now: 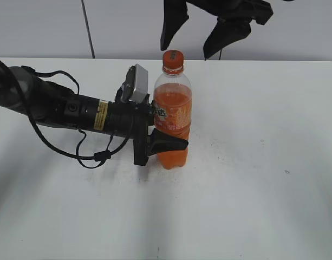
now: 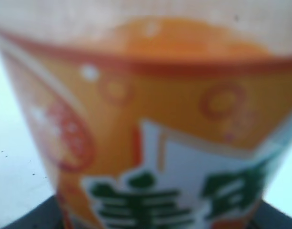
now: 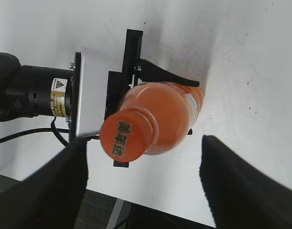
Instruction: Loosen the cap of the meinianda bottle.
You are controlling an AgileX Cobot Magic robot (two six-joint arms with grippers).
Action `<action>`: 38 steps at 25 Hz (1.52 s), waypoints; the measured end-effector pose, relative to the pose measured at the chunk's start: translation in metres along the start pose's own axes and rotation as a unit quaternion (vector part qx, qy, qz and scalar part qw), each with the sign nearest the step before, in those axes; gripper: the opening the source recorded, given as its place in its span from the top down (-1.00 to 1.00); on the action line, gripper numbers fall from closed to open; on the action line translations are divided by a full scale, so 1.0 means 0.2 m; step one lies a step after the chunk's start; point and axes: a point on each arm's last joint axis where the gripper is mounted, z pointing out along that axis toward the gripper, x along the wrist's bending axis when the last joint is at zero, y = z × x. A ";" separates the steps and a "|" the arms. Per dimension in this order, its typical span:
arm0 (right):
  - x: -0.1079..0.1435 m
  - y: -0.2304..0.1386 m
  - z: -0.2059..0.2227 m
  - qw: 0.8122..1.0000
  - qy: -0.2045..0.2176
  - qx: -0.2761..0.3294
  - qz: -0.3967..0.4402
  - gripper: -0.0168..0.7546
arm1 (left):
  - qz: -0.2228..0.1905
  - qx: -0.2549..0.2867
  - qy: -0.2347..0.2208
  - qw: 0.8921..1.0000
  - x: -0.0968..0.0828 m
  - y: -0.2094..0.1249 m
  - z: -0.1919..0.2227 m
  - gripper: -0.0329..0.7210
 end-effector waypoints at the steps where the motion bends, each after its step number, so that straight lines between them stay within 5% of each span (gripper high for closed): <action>1: 0.00 0.00 0.00 1.000 0.000 0.000 -0.001 -0.46 | 0.000 0.000 0.000 1.000 0.00 0.00 0.00 -0.13; 17: 0.08 -0.02 0.14 0.999 -0.028 0.000 -0.044 -0.45 | 0.000 0.000 0.001 1.000 0.00 0.00 0.00 -0.13; 26: 0.08 -0.02 0.15 0.998 -0.032 -0.001 -0.048 0.24 | 0.000 0.001 0.001 1.000 0.00 0.00 0.00 -0.13; 29: 0.08 -0.02 0.15 0.997 -0.034 -0.001 -0.068 0.24 | -0.001 0.001 0.003 1.000 0.00 0.00 0.00 -0.13; 34: 0.08 -0.02 0.15 0.987 -0.035 0.000 -0.155 0.24 | -0.003 0.000 0.004 1.000 0.00 0.00 0.00 -0.13; 38: 0.08 -0.01 0.14 0.959 -0.035 0.003 -0.282 0.25 | -0.003 0.000 0.004 1.000 0.00 0.00 0.00 -0.13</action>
